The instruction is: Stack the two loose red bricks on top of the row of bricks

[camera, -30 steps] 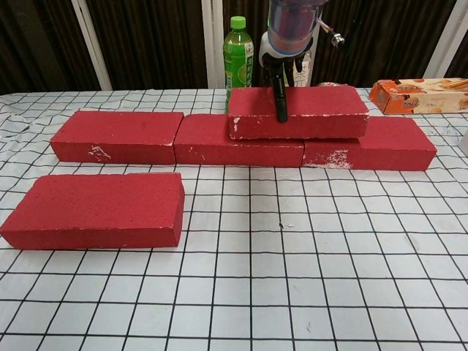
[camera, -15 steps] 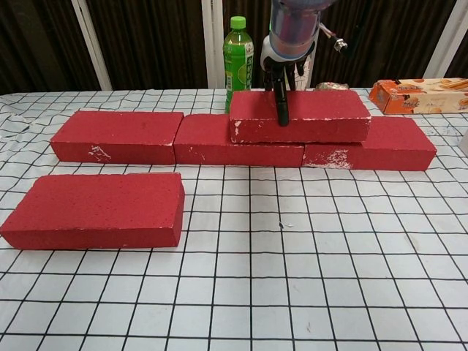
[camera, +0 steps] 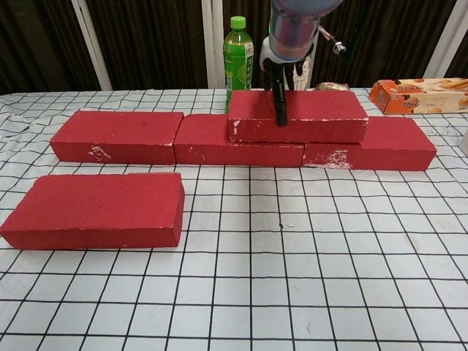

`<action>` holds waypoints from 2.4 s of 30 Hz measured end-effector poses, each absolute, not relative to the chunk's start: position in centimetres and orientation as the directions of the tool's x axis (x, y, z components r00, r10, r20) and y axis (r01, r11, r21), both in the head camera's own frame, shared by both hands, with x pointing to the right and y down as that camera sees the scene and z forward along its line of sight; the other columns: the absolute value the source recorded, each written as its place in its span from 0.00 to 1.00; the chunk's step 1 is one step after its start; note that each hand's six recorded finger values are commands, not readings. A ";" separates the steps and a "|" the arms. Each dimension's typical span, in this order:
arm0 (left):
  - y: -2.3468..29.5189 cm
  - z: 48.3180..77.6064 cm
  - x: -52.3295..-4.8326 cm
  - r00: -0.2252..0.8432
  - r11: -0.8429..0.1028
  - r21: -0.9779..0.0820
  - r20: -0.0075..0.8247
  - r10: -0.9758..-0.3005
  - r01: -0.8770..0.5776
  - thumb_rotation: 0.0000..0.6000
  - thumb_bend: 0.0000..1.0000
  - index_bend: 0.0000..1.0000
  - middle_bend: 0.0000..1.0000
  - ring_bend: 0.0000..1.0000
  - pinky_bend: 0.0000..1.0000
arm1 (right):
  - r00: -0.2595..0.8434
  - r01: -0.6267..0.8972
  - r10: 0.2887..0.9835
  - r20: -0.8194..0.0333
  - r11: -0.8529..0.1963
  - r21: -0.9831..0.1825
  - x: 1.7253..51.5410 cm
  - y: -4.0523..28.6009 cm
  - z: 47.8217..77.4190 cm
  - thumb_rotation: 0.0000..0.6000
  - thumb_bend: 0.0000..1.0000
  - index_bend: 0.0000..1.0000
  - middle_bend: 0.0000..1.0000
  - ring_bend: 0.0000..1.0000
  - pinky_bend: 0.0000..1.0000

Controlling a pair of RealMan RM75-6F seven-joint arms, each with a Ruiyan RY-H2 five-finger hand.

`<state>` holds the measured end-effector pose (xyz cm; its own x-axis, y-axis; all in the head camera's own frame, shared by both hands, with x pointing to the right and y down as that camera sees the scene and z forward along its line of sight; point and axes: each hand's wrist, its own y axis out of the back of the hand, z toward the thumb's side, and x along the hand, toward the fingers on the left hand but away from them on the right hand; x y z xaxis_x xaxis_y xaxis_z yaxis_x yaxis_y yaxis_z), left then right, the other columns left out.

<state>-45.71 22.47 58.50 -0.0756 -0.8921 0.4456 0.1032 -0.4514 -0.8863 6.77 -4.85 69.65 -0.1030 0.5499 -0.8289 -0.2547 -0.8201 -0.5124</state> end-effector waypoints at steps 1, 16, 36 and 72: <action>22.5 58.5 -45.7 -0.076 -0.451 -0.886 0.445 -0.892 0.104 1.00 0.02 0.07 0.00 0.00 0.11 | -0.105 -0.255 0.550 -0.829 -0.820 -0.512 6.8 -4.8 69.7 1.00 0.15 0.30 0.33 0.17 0.00; 22.5 58.4 -45.8 -0.080 -0.449 -0.887 0.443 -0.893 0.103 1.00 0.02 0.07 0.00 0.00 0.11 | -0.124 -0.256 0.530 -0.839 -0.834 -0.489 7.0 -4.6 69.5 1.00 0.15 0.29 0.33 0.13 0.00; 22.5 58.2 -45.8 -0.081 -0.445 -0.890 0.439 -0.895 0.101 1.00 0.02 0.07 0.00 0.00 0.11 | -0.120 -0.245 0.527 -0.841 -0.837 -0.489 6.7 -4.5 69.3 1.00 0.15 0.21 0.26 0.09 0.00; 22.4 58.3 -45.9 -0.084 -0.444 -0.890 0.438 -0.895 0.103 1.00 0.02 0.07 0.00 0.00 0.11 | -0.115 -0.253 0.509 -0.853 -0.846 -0.470 6.3 -4.2 69.0 1.00 0.15 0.02 0.06 0.00 0.00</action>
